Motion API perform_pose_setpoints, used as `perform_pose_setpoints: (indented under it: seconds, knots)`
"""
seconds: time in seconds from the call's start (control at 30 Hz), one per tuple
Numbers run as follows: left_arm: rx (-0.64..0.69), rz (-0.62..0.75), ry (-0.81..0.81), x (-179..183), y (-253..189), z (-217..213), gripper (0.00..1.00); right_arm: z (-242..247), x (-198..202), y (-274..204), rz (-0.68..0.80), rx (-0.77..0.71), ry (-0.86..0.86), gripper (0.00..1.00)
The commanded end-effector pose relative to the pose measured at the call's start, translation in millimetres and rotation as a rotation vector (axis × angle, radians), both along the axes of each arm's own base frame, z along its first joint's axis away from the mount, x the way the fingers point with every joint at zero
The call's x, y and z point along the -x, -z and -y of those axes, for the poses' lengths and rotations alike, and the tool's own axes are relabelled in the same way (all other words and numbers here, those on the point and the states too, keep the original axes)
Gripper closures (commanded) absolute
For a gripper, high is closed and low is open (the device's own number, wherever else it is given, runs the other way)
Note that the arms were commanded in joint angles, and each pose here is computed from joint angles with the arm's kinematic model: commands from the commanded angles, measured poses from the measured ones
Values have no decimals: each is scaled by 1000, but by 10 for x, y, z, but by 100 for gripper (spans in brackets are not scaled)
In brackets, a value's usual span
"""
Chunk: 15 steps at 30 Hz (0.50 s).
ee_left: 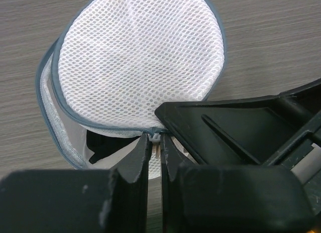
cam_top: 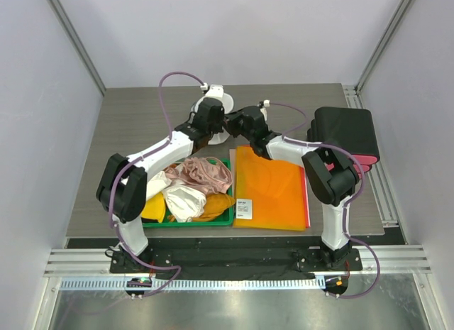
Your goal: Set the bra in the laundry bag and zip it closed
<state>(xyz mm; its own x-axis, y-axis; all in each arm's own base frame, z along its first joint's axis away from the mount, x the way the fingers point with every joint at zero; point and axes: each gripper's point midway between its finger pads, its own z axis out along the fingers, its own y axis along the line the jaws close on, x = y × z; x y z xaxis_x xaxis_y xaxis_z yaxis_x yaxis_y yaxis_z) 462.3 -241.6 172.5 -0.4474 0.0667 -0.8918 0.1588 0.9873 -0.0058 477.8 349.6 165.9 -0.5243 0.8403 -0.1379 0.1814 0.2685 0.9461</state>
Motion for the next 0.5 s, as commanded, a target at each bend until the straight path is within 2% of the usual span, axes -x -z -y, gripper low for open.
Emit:
perform_pose_setpoints:
  seconds: [0.0, 0.17, 0.47]
  knots:
    - [-84, 42, -131, -91, -146, -360, 100, 179, -86, -340, 105, 9, 9, 99]
    - [-114, 38, -168, -49, -138, -524, 100, 451, -274, -227, 122, 64, 11, 99]
    - [-78, 22, -136, 2, -139, -502, 100, 656, -648, -275, 245, 131, -130, 99]
